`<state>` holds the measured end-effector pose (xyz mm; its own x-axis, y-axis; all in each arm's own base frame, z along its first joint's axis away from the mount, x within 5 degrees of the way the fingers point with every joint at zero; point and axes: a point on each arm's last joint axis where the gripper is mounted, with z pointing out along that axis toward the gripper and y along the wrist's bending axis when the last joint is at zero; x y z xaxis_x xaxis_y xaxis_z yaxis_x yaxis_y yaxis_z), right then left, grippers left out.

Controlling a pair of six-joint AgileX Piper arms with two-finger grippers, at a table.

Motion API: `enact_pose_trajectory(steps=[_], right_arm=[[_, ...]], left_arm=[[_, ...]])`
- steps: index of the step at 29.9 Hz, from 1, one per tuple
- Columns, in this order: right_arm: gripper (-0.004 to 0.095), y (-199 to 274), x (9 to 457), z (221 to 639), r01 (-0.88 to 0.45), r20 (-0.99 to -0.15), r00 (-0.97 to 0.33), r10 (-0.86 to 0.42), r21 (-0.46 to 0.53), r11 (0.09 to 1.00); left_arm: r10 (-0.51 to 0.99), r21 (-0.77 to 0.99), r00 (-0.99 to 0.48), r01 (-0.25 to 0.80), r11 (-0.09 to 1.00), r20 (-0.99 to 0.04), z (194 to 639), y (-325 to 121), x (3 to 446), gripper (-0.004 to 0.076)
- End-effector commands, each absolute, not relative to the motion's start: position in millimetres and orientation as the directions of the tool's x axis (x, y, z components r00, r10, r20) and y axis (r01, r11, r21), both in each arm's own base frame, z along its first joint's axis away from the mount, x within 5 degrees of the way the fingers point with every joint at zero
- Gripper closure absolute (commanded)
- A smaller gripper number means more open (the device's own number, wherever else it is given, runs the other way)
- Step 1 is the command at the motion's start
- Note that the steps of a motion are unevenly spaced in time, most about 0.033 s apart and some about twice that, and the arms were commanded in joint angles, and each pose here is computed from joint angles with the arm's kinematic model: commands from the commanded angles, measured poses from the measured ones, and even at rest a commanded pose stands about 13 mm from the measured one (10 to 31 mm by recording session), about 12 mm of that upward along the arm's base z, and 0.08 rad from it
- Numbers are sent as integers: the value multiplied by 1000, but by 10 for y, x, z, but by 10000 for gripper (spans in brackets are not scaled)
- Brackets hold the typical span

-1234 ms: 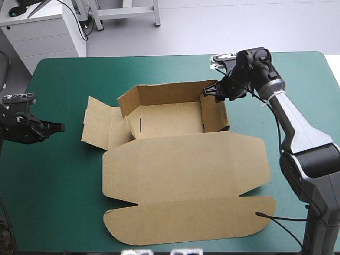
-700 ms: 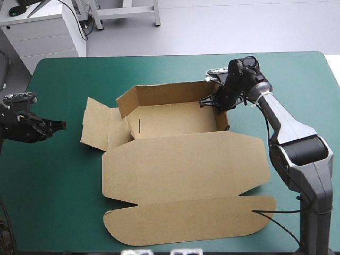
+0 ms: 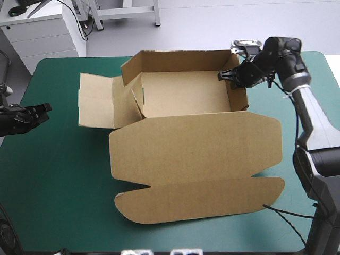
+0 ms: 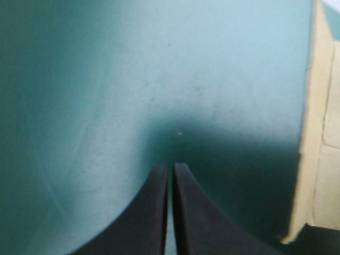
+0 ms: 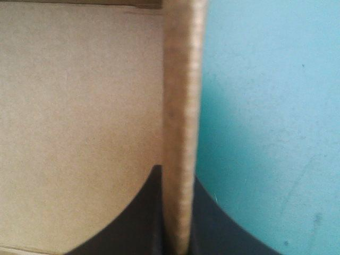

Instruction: Fold the box

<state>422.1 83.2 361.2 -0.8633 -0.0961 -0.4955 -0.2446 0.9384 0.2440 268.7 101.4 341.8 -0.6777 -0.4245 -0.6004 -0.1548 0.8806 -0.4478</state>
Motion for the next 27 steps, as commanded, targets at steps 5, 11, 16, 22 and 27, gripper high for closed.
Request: enact_pose_trajectory(steps=[5, 11, 16, 22, 27], right_arm=[[927, 467, 3811, 4464, -332, -673, -738, 47, 422, 844], [927, 464, 3622, 4691, -387, -725, -687, 42, 414, 824], [927, 517, 3558, 4769, -428, -741, -670, 43, 433, 793], [926, 690, 3524, 4750, -462, -746, -666, -20, 391, 796], [926, 821, 3526, 4674, -479, -740, -668, -85, 340, 809]], left_arm=[[-519, -690, -594, 86, 719, -615, 3695, 887, 2757, 715], [-558, -810, -612, 268, 521, -561, 3787, 745, 2825, 715], [-511, -821, -657, 330, 465, -554, 3823, 531, 2840, 715], [-488, -826, -672, 386, 412, -557, 3900, 314, 2845, 715], [-479, -812, -657, 432, 393, -582, 4024, 200, 2761, 715]])
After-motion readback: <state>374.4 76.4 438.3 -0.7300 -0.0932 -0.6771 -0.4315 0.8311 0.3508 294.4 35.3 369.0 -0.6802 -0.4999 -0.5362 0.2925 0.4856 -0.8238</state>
